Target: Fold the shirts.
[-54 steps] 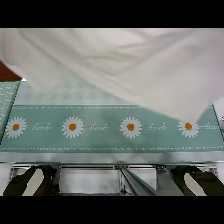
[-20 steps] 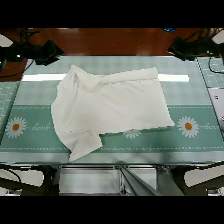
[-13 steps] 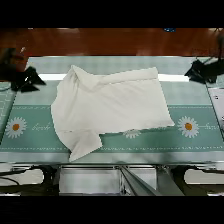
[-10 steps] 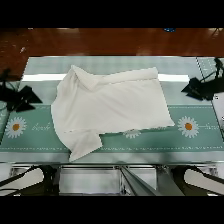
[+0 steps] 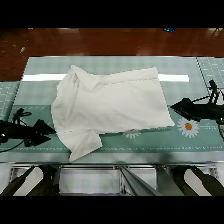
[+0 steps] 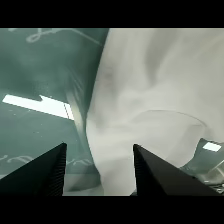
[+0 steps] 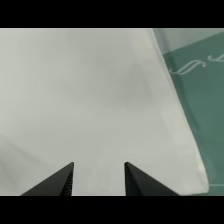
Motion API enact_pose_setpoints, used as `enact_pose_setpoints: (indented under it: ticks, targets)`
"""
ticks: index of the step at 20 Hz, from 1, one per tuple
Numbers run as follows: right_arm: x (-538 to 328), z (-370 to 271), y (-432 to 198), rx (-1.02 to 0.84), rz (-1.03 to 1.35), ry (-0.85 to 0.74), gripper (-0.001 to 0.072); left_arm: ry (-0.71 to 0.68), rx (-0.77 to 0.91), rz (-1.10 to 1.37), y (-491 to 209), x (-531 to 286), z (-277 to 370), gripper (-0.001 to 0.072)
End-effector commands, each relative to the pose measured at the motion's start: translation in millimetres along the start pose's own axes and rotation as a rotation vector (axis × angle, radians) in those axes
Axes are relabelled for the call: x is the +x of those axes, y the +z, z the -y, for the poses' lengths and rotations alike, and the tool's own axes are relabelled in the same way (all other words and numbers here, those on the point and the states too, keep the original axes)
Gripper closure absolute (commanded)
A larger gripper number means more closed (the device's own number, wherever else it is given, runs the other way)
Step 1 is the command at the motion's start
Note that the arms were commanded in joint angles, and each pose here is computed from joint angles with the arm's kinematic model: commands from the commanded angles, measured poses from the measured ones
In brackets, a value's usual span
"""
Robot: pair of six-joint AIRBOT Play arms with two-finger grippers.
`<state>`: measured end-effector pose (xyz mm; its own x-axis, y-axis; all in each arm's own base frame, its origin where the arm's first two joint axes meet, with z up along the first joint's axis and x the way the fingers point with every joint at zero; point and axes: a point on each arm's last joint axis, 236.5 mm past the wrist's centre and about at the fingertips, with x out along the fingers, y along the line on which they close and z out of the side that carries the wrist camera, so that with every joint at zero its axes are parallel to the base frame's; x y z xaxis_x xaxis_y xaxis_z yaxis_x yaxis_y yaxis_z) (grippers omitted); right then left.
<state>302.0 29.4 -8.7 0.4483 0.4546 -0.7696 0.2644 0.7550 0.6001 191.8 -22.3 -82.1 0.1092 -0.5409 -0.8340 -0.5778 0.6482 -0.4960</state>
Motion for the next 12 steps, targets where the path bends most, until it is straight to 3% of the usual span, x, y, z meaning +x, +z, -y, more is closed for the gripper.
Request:
enact_pose_setpoints:
  ticks: [1,9,10,11,12]
  targets:
    - [-0.2,-5.4,-9.6,-0.002,-0.015,0.025,0.0339,-0.064,-0.089,0.065,1.6,25.3,-3.0,0.0198]
    - [-11.1,1.7,14.7,0.058,0.070,0.015,0.0339,-0.078,-0.034,0.172,24.5,41.8,19.2,0.0220]
    - [-17.4,12.6,19.9,0.090,0.089,0.002,0.0339,-0.074,-0.021,0.152,20.8,46.0,21.3,0.0329]
    - [-23.5,31.0,20.6,0.111,0.095,-0.041,0.0339,-0.072,-0.001,0.129,16.6,48.2,23.7,0.0606]
    - [-29.3,57.4,12.1,0.141,0.070,-0.117,0.0339,-0.074,0.038,0.115,14.4,47.1,26.9,0.0687]
